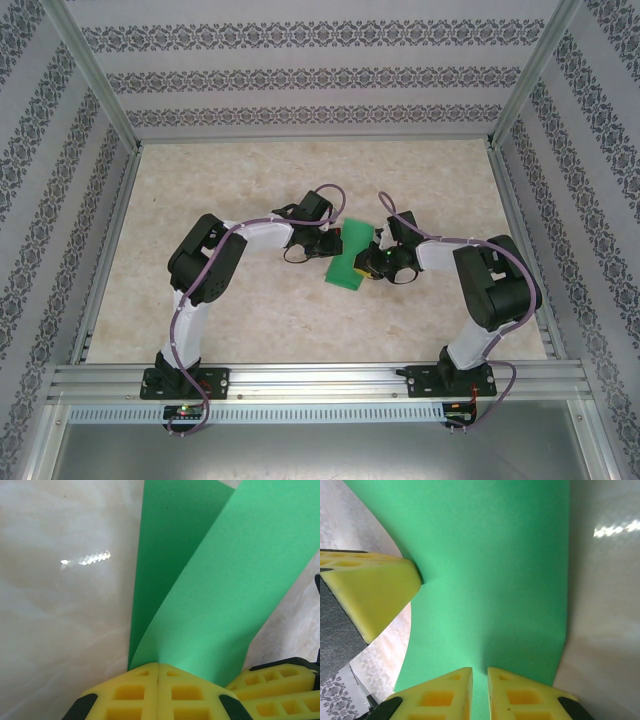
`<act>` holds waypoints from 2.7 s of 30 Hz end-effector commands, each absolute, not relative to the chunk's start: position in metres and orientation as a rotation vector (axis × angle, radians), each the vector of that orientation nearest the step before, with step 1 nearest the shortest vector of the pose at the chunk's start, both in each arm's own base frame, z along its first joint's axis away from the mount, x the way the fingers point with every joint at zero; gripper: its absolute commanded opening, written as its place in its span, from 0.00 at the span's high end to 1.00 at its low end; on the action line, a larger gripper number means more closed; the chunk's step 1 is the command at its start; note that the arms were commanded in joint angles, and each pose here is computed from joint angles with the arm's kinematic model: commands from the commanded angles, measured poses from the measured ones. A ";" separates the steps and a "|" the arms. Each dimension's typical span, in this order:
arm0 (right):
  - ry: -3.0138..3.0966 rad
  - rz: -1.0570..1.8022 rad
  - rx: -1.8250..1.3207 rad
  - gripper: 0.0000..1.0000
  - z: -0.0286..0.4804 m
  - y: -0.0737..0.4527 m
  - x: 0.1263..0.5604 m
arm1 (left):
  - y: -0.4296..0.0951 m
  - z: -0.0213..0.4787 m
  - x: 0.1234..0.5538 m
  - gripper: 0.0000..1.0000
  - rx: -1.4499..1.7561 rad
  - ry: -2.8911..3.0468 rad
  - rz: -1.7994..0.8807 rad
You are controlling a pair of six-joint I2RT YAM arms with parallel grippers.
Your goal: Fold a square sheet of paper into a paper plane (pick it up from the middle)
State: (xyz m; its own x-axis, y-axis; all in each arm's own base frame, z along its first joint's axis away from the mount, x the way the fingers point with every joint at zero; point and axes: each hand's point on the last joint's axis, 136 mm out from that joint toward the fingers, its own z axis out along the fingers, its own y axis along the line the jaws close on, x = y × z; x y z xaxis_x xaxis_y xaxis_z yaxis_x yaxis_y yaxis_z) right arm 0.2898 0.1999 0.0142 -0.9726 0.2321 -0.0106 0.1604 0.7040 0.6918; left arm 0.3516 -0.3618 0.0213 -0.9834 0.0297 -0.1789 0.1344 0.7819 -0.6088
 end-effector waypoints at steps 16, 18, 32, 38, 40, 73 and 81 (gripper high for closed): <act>2.811 1.185 0.308 0.84 0.013 0.209 0.263 | -0.350 -0.009 0.332 1.00 0.138 2.935 -0.868; 2.845 1.167 0.339 0.84 0.005 0.205 0.257 | -0.349 -0.009 0.332 1.00 0.135 2.932 -0.866; 2.734 1.190 0.250 0.82 0.060 0.211 0.268 | -0.350 -0.004 0.333 1.00 0.139 2.922 -0.868; 2.750 1.209 0.260 0.82 0.049 0.217 0.268 | -0.349 -0.006 0.331 1.00 0.124 2.926 -0.867; 2.765 1.210 0.274 0.82 0.040 0.217 0.266 | -0.351 -0.009 0.331 1.00 0.119 2.925 -0.882; 2.812 1.136 0.337 0.82 0.008 0.204 0.262 | -0.349 -0.015 0.330 1.00 0.154 2.950 -0.844; 2.766 1.144 0.261 0.82 0.039 0.208 0.262 | -0.350 -0.016 0.329 1.00 0.150 2.951 -0.849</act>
